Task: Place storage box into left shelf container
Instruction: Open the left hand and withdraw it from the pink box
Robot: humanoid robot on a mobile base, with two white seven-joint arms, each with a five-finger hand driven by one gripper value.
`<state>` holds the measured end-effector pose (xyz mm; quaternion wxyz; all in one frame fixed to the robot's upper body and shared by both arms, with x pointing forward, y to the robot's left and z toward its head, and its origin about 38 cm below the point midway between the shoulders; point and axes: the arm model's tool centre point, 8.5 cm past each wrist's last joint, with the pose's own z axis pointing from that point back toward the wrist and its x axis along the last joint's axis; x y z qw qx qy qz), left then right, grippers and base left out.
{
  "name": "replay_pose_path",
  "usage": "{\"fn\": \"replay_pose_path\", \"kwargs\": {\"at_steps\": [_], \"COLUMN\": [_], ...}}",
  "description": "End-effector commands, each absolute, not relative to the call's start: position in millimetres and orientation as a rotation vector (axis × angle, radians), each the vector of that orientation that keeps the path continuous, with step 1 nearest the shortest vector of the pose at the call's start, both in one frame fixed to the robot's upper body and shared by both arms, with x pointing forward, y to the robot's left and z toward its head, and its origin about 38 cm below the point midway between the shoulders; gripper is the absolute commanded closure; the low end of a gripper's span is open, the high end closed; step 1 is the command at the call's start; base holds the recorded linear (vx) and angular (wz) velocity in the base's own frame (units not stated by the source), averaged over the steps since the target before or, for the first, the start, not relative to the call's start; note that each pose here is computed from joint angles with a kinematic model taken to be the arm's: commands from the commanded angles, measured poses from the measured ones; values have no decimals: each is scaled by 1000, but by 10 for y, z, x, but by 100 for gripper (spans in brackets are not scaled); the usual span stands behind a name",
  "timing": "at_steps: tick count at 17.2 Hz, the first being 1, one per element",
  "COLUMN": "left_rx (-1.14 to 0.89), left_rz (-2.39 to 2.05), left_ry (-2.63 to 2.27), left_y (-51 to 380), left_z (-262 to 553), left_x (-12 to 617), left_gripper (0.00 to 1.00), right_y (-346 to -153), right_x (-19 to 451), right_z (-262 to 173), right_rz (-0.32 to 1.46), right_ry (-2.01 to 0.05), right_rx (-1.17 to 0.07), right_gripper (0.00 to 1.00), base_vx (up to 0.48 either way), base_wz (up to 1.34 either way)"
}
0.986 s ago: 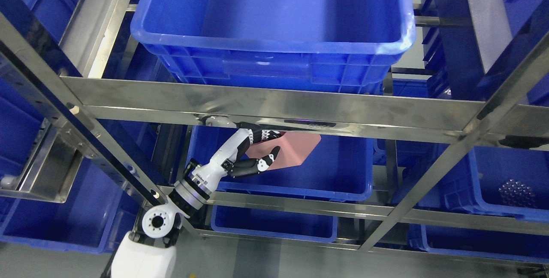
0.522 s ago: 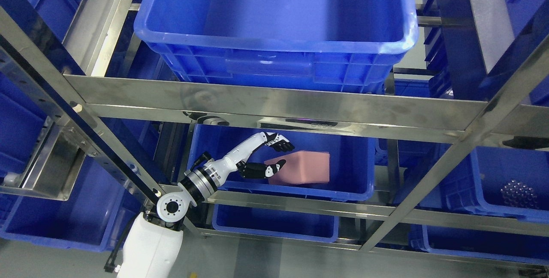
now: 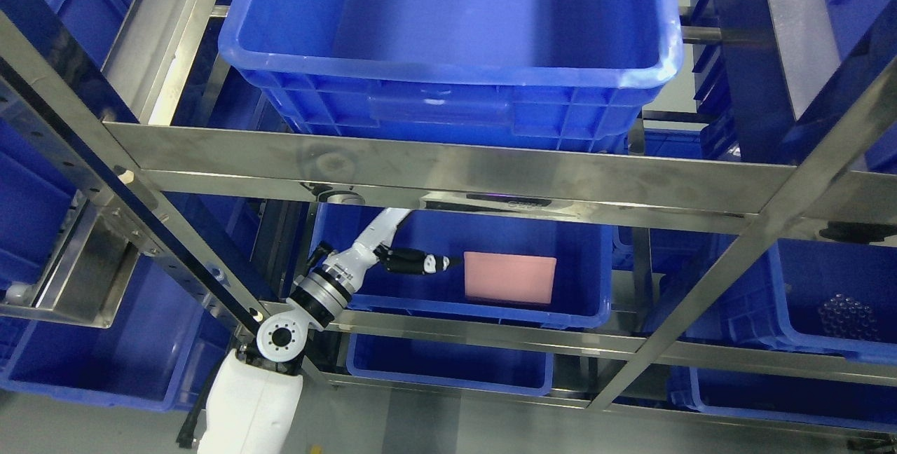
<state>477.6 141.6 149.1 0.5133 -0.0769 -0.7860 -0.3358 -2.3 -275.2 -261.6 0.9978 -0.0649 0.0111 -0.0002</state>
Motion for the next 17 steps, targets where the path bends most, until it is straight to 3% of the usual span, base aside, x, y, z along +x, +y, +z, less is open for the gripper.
{"fn": "replay_pose_path", "kwargs": {"at_steps": [1, 7, 17], "left_rx": [-239, -216, -172], "left_rz": [-389, -278, -242], "left_ry": [-2099, -2035, -1948], "left_y": [1503, 1657, 1796], "left_z": [1796, 1281, 1112], "left_x": [4188, 3646, 3605], "left_gripper": [1, 1, 1], "right_y": [-2865, -2865, -2865], "right_x": [-21, -21, -21], "right_z": [-2608, -2608, -2608], "right_rz": [-3, -3, -3], "right_ry": [13, 13, 13], "right_rx": [-148, -148, -148], "right_gripper": [0, 0, 0], "base_vx": [0, 0, 0], "base_wz": [0, 0, 0]}}
